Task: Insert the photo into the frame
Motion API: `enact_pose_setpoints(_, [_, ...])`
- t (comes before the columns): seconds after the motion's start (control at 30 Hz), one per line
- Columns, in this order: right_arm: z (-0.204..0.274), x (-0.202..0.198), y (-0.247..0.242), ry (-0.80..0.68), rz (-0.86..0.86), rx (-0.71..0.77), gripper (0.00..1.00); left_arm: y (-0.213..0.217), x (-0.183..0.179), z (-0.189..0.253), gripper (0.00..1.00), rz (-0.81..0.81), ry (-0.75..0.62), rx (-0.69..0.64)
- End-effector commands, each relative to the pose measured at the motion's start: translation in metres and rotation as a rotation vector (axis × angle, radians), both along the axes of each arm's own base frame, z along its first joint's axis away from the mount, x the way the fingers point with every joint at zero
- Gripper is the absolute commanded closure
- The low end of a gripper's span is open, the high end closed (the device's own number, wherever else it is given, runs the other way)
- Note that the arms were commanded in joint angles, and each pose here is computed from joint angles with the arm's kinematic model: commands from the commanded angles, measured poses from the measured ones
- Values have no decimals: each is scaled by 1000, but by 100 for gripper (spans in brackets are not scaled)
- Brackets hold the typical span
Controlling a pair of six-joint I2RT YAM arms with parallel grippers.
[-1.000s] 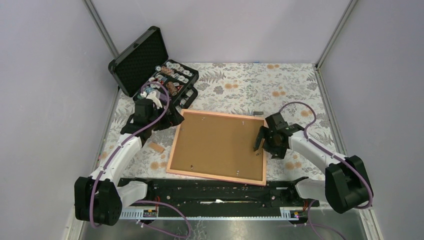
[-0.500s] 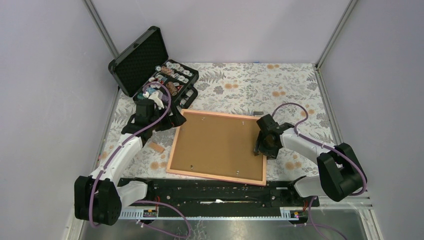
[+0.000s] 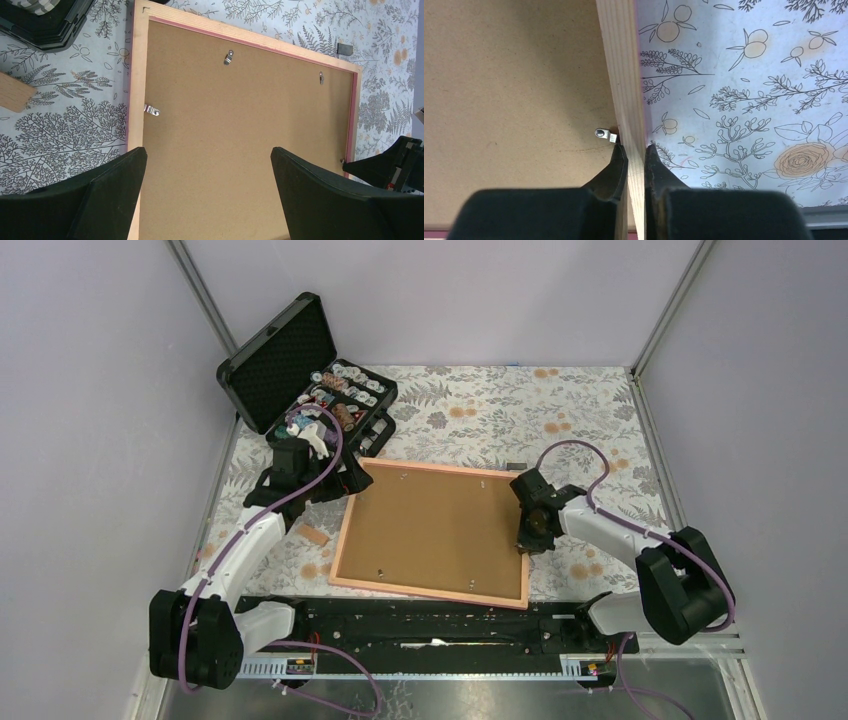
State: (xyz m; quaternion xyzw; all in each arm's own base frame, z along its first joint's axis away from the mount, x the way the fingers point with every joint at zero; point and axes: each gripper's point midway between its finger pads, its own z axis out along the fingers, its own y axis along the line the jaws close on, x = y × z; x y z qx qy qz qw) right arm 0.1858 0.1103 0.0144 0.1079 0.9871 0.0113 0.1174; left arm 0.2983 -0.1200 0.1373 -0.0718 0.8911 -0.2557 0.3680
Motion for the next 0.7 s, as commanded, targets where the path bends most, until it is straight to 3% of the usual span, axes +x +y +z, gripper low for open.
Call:
enact_pose_setpoints(0.0, [-9, 16, -19, -59, -82, -110, 100, 1, 7, 7, 1, -4, -46, 12])
enact_pose_setpoints(0.1, [2, 22, -23, -88, -73, -127, 100, 3, 8, 7, 1, 8, -48, 22])
enact_pose_setpoints(0.23, [13, 32, -44, -140, -106, -192, 89, 8, 8, 7, 1, 36, -46, 35])
enact_pose_setpoints(0.4, [31, 78, -60, -255, -130, -229, 79, 9, 9, 6, 1, 46, -41, 31])
enact_pose_setpoints(0.57, [38, 115, -57, -209, -32, -192, 55, 9, 7, 5, 1, 43, -41, 33])
enact_pose_setpoints(0.67, [51, 123, -43, -256, 27, -124, 26, 7, 6, 6, 1, 22, -44, 33])
